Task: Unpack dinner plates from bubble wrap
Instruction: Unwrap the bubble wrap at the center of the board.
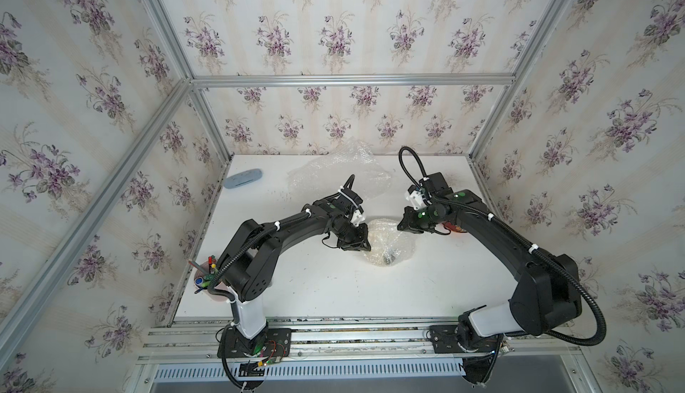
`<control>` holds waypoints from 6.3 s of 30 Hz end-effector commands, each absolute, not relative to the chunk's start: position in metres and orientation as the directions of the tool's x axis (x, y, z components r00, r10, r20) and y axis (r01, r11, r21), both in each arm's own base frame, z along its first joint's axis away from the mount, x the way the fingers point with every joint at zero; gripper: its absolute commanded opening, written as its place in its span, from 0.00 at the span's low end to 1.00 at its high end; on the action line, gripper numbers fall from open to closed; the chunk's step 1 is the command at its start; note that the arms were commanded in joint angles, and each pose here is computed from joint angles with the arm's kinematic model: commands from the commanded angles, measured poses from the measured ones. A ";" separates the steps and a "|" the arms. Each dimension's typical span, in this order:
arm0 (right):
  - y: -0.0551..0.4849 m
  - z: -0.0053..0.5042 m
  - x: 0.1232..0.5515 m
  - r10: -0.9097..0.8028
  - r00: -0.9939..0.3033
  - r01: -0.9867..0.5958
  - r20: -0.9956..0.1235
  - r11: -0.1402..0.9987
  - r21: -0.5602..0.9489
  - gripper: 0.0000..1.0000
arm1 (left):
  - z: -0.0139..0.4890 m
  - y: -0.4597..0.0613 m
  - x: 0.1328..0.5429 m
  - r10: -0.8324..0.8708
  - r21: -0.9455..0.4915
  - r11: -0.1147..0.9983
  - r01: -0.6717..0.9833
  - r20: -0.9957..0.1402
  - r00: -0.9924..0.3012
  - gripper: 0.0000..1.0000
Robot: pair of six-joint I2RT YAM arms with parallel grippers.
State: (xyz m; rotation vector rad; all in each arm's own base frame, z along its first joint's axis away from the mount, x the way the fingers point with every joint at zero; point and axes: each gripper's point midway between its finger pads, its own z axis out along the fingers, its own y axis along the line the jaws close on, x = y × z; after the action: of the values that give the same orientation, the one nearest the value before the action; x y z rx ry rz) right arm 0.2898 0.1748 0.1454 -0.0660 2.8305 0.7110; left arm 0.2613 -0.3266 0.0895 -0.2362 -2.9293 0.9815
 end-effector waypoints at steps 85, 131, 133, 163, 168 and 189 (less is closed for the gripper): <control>0.104 0.131 0.371 0.315 -0.882 0.132 -0.350 0.879 0.458 0.10 | 0.065 -0.334 0.226 0.345 -0.420 0.873 0.250 0.167 -0.923 0.15; 0.183 0.089 0.299 0.290 -0.944 0.103 -0.155 0.709 0.698 0.21 | 0.053 -0.313 0.190 0.181 -0.412 0.906 0.100 0.164 -0.970 0.19; 0.177 0.080 0.308 0.300 -0.943 0.124 -0.145 0.719 0.683 0.21 | 0.052 -0.314 0.189 0.183 -0.413 0.905 0.100 0.166 -0.969 0.19; 0.181 0.171 0.221 0.120 -0.973 -0.041 -0.199 0.755 0.655 0.46 | 0.097 -0.291 0.221 0.093 -0.483 0.874 0.054 0.057 -0.994 0.99; 0.196 0.165 0.235 0.115 -0.973 -0.049 -0.199 0.744 0.667 0.45 | 0.094 -0.303 0.238 0.094 -0.496 0.867 0.049 0.065 -0.994 0.99; 0.203 0.125 0.239 0.042 -0.988 -0.056 -0.149 0.803 0.594 0.41 | 0.069 -0.304 0.218 0.114 -0.420 0.905 0.066 0.091 -0.989 0.99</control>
State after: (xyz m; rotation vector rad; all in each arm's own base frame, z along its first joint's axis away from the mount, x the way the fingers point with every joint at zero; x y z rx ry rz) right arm 0.2431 0.2077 0.1272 0.0002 2.8253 0.9756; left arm 0.2208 -0.3024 0.0647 -0.1331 -2.9429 0.6487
